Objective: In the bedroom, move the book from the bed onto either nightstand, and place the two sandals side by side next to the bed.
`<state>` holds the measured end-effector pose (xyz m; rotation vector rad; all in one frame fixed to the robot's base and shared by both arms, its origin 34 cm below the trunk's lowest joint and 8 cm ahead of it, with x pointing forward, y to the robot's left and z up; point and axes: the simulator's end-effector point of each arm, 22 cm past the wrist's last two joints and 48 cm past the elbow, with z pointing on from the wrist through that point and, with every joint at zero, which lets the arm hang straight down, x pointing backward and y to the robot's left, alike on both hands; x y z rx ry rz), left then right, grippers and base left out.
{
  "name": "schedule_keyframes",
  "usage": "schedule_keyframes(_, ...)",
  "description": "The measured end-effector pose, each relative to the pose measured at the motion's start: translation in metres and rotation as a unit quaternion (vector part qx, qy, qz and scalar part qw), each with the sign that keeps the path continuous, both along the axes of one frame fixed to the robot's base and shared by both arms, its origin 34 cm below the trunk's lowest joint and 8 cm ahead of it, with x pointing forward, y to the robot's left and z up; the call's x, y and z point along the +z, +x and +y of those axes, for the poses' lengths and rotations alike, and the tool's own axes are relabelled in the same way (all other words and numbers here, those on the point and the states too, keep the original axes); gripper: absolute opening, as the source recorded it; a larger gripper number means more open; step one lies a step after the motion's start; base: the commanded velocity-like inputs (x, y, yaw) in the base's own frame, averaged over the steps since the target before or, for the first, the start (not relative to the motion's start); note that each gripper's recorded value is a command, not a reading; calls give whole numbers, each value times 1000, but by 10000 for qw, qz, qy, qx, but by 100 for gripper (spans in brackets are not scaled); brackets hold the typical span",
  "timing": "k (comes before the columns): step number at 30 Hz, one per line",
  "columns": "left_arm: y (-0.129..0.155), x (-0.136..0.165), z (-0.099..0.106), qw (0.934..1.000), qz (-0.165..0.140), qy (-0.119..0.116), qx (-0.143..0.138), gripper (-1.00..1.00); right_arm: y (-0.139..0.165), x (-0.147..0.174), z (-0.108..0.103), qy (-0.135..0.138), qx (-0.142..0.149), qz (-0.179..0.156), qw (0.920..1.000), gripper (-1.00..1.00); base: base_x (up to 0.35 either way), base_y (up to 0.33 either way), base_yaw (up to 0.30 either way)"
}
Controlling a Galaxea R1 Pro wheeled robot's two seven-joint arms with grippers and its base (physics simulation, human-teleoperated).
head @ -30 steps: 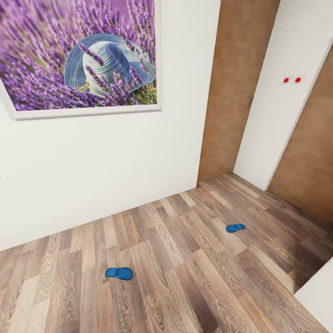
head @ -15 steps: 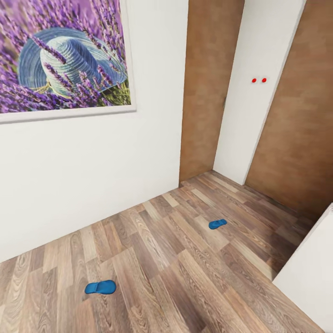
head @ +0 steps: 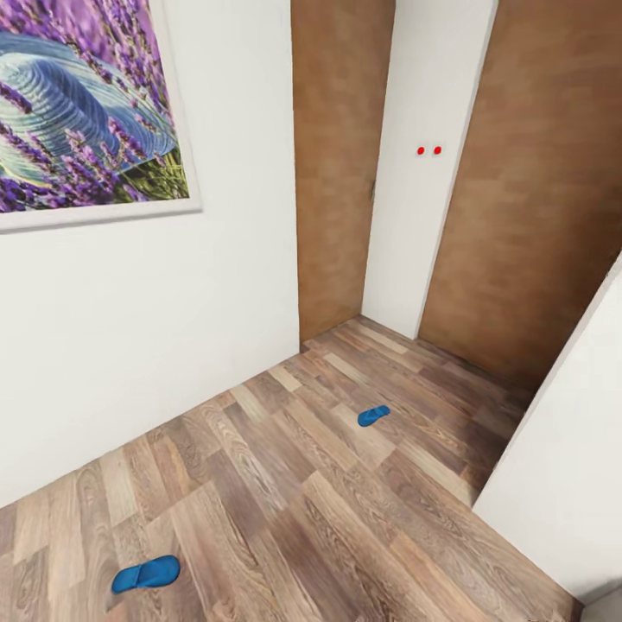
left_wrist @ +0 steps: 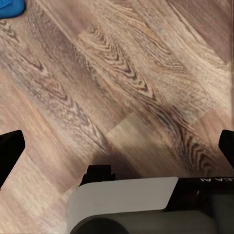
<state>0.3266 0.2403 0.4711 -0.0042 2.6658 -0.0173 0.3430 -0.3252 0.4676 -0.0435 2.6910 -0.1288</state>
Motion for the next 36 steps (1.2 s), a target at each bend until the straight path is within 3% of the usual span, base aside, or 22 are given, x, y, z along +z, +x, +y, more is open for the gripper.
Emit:
schedule_keyframes(23, 0, 0, 0, 10000, -4, 1, 1, 100, 0, 0, 2, 12, 9, 3, 10000, 100, 154, -29, -276)
schedule_keyframes(30, 0, 0, 0, 10000, -4, 1, 1, 100, 0, 0, 2, 2, 0, 2, 10000, 100, 53, -10, -62)
schedule_keyframes(36, 0, 0, 0, 10000, -9, 1, 0, 100, 0, 0, 2, -1, 0, -1, 10000, 100, 287, -1, -5)
